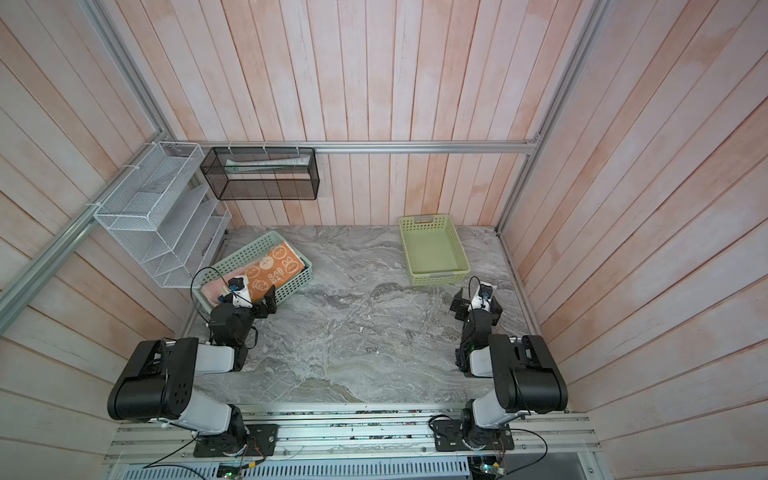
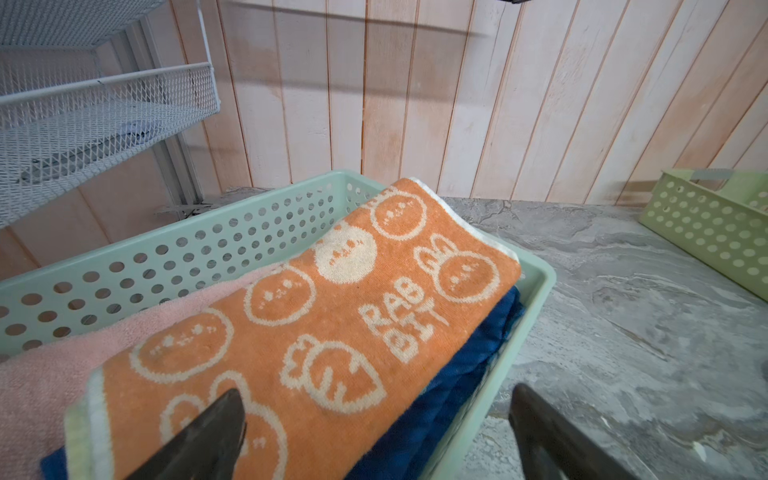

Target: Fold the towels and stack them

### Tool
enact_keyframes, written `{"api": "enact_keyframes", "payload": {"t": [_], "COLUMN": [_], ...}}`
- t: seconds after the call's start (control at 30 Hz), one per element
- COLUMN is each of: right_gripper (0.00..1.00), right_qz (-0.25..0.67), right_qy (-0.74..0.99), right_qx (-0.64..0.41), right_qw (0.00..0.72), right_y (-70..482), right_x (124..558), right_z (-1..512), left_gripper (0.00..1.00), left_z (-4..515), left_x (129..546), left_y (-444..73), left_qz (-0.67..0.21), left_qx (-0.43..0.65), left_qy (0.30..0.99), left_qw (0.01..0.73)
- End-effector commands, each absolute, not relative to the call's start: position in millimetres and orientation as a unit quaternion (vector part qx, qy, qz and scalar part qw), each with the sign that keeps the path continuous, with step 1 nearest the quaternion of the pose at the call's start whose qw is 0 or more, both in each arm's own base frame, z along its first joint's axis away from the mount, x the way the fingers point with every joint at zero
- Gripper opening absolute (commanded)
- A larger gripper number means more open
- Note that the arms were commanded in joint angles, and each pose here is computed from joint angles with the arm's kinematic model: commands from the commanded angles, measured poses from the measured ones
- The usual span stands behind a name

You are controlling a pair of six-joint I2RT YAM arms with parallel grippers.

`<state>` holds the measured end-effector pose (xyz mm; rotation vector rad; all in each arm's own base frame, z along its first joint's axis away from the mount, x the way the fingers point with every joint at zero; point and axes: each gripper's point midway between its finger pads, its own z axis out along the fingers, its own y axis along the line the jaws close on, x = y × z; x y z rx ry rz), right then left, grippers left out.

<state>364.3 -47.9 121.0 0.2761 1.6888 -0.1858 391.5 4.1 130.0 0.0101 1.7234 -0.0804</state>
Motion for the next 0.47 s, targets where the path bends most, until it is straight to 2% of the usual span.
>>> {"api": "enact_keyframes", "payload": {"t": [0.0, 0.43], "right_gripper": [0.98, 0.98], "right_qz": [-0.075, -0.076], "right_qy": [0.741, 0.741], "right_qx": [0.12, 0.12], "right_qw": [0.657, 0.656], "right_y": [-46.9, -47.0], "right_x": [368.0, 367.9], "right_z": [127.0, 126.8], "left_gripper": [1.0, 1.0], "left_z": [127.0, 126.8], "left_x": [390.0, 390.6], "left_y": [0.3, -0.1], "left_qz": [-0.036, -0.017], "left_qx": [0.014, 0.01], "left_qy": [0.759, 0.76], "left_qw": [0.65, 0.65]}}
